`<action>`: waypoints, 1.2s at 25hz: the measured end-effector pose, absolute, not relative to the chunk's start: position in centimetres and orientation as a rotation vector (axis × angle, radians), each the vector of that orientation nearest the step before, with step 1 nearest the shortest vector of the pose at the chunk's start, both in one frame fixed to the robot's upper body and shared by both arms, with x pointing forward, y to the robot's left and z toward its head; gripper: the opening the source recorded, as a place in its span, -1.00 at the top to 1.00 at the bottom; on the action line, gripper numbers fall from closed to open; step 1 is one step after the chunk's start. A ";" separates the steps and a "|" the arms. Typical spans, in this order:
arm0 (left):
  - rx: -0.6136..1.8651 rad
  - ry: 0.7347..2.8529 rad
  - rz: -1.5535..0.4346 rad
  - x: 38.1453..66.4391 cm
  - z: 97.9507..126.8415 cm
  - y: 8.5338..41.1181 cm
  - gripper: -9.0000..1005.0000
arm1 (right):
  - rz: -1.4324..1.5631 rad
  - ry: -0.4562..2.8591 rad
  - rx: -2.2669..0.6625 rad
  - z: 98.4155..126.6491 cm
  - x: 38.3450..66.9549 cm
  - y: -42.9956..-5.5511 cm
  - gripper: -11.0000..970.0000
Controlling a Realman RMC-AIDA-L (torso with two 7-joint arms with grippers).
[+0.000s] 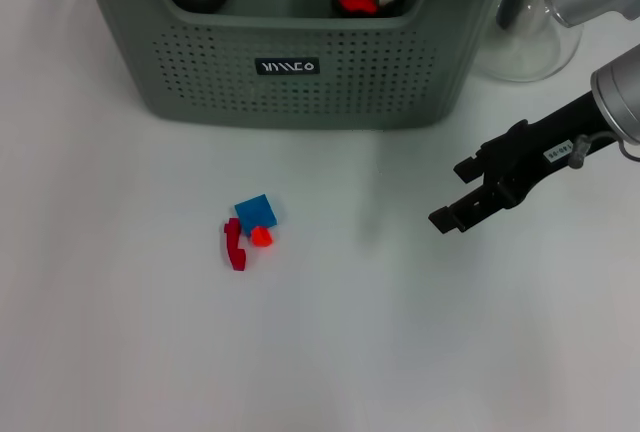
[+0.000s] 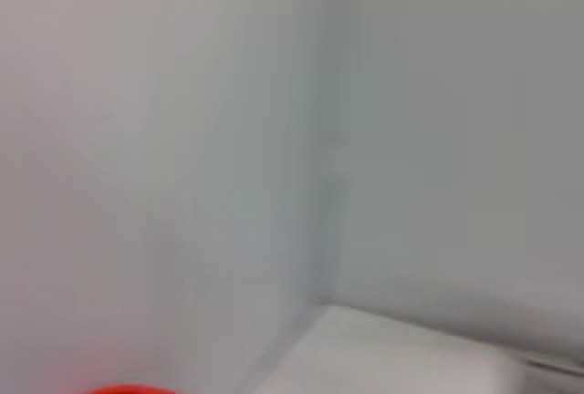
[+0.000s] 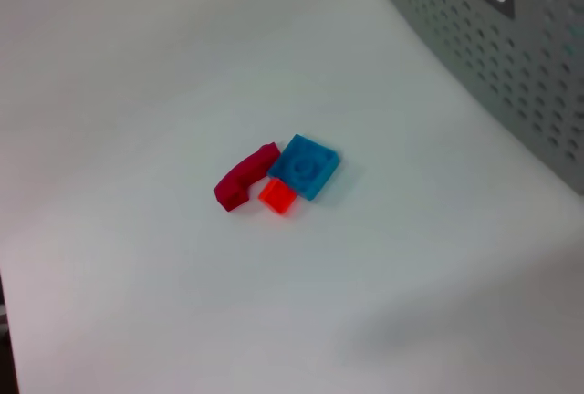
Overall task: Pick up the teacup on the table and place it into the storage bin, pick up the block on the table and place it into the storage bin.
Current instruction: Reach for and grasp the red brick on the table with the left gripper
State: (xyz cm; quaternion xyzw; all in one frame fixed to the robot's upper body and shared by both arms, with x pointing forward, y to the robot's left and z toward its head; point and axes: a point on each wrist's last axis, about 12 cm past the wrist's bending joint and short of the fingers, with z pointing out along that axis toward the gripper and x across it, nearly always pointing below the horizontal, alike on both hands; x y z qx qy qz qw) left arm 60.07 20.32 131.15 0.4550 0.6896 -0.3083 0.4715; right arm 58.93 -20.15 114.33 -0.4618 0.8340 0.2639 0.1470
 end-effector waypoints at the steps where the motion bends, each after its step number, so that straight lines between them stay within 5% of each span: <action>1: 1.164 1.670 -0.763 59.3 131.2 20.6 -0.72 | 0.757 2.399 -1.328 114.3 59.0 -20.2 -0.95; 10: 1.571 1.904 -0.652 54.4 125.8 21.1 -0.72 | 0.748 2.394 -1.317 114.3 59.1 -20.1 -0.94; 18: 1.867 2.177 -0.270 54.3 119.3 17.9 -0.72 | 0.763 2.413 -1.299 114.1 59.0 -20.0 -0.94; 30: 2.005 2.250 -0.114 55.2 114.7 16.3 -0.72 | 0.781 2.430 -1.284 113.7 58.7 -20.0 -0.94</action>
